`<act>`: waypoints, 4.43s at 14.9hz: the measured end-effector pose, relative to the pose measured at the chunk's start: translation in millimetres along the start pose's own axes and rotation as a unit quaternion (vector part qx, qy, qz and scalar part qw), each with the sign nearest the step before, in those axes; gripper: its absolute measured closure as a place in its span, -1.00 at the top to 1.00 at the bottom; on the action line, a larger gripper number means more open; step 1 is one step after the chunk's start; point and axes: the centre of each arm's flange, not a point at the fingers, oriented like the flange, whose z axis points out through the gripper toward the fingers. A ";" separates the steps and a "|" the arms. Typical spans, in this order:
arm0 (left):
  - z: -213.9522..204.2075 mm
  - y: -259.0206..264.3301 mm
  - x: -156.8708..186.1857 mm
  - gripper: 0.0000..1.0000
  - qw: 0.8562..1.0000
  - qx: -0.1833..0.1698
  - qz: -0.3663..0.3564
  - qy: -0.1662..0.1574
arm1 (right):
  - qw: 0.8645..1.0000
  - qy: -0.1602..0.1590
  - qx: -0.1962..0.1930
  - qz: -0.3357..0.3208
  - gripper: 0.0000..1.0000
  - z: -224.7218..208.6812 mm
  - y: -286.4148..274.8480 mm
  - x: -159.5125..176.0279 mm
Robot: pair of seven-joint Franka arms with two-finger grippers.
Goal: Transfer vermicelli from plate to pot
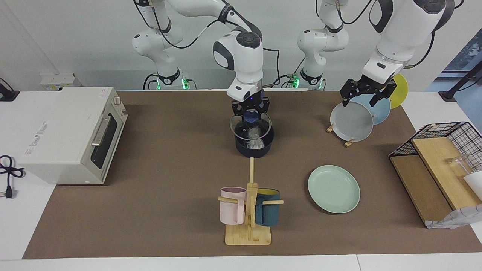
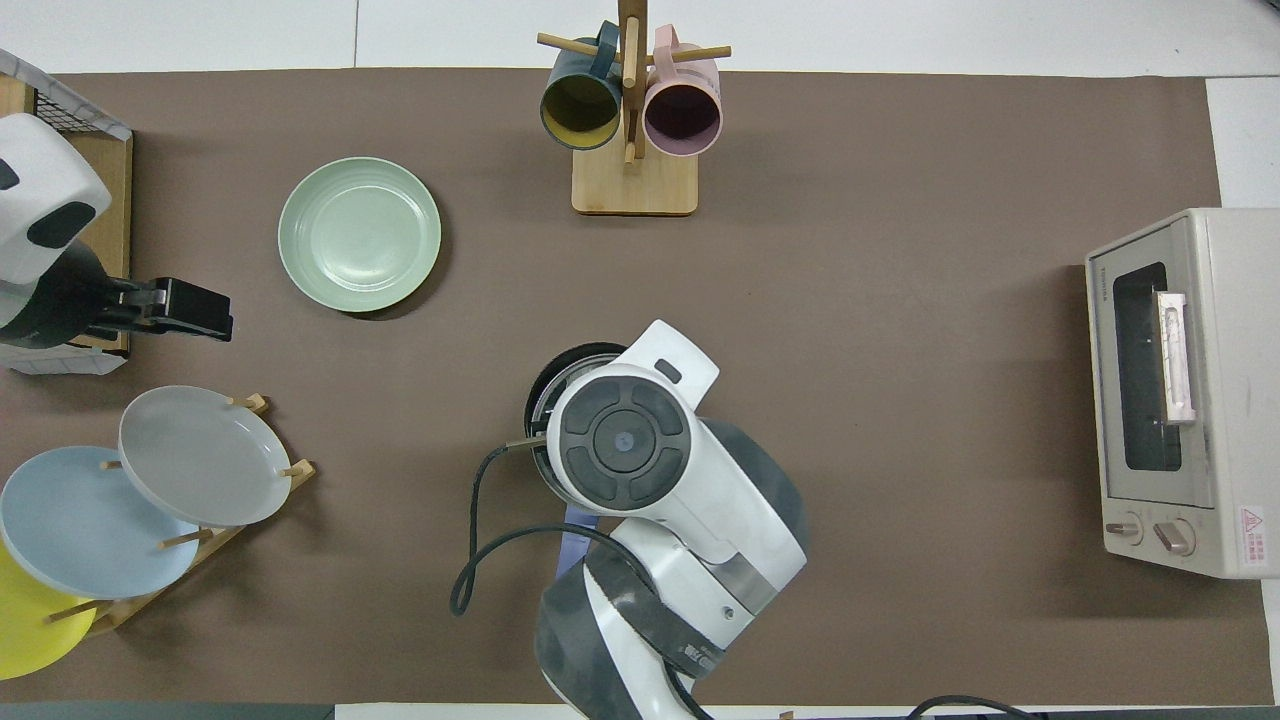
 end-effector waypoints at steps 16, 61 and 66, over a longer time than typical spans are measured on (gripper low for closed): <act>2.9 -12.2 -0.2 1.00 1.000 0.000 -0.012 -0.008 | 1.000 0.008 -0.011 -0.009 0.32 21.5 -12.4 3.1; 3.1 -12.0 -2.5 1.00 1.000 0.000 -0.011 -0.016 | 0.998 0.041 -0.039 -0.038 -0.08 47.5 -7.4 10.0; 3.1 -12.0 -2.5 1.00 1.000 0.000 -0.011 -0.016 | 0.998 0.046 -0.035 -0.019 -0.08 48.1 11.2 26.6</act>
